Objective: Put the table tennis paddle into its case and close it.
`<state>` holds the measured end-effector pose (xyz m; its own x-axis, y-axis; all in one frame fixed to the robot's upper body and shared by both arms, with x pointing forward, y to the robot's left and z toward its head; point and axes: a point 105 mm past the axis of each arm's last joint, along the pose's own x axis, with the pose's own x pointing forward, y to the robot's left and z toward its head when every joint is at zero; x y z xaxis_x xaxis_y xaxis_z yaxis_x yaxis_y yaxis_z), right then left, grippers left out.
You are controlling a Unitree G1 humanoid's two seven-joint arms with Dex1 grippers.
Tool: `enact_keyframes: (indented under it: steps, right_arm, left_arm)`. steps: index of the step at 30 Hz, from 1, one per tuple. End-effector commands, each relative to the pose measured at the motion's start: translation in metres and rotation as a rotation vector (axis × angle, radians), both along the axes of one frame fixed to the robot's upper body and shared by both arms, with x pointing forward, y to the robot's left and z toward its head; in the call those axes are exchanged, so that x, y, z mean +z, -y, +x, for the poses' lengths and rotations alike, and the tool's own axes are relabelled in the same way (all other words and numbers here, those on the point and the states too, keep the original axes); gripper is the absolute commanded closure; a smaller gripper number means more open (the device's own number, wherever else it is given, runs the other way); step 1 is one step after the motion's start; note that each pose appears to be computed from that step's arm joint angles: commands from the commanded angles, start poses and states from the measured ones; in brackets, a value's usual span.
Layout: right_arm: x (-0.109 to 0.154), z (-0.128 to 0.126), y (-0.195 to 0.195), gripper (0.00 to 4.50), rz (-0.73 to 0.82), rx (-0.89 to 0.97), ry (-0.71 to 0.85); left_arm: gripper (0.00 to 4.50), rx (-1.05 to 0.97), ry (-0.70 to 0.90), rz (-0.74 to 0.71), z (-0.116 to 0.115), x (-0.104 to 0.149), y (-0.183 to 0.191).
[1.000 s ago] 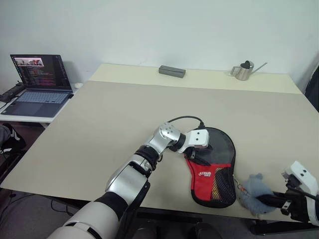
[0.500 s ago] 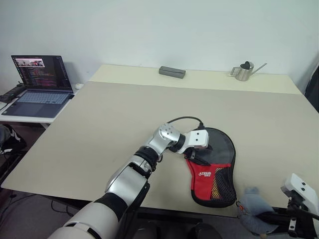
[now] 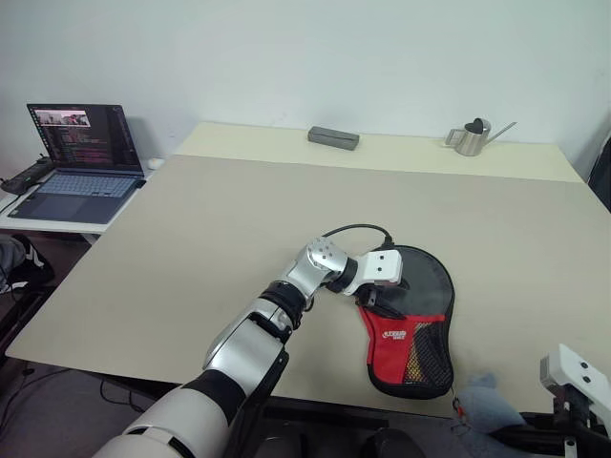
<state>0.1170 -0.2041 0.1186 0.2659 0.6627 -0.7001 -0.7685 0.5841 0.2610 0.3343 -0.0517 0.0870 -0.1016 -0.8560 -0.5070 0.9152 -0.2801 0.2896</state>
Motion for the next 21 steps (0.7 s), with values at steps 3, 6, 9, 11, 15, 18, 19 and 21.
enact_keyframes:
  steps: [3,6,9,11,15,18,19,21]
  right_arm:
    - [-0.002,-0.010,-0.026,4.47,0.059,0.122,-0.017]
    - [-0.006,-0.010,-0.029,4.47,0.054,0.136,-0.020]
    - [-0.010,-0.010,-0.028,4.47,0.037,0.137,-0.017]
    - [-0.012,-0.007,-0.024,4.47,0.002,0.131,0.001]
    - [-0.005,-0.009,-0.020,4.47,0.014,0.137,0.007]
    - [-0.002,-0.010,-0.017,4.47,0.013,0.139,0.014]
    - [-0.001,-0.010,-0.017,4.12,0.015,0.138,0.011]
    - [0.001,-0.014,-0.017,3.53,0.023,0.146,0.002]
  left_arm:
    - [1.18,0.003,-0.022,0.112,-0.005,-0.025,-0.007]
    - [1.18,0.006,-0.020,0.110,-0.004,-0.025,-0.006]
    - [1.18,0.011,-0.020,0.107,-0.004,-0.025,-0.006]
    - [1.18,0.012,-0.020,0.106,-0.004,-0.025,-0.006]
    - [1.18,0.013,-0.020,0.104,-0.004,-0.025,-0.005]
    - [1.18,0.013,-0.020,0.102,-0.005,-0.025,-0.004]
    - [1.18,0.012,-0.020,0.101,-0.005,-0.025,-0.003]
    - [1.18,0.011,-0.020,0.100,-0.005,-0.025,-0.002]
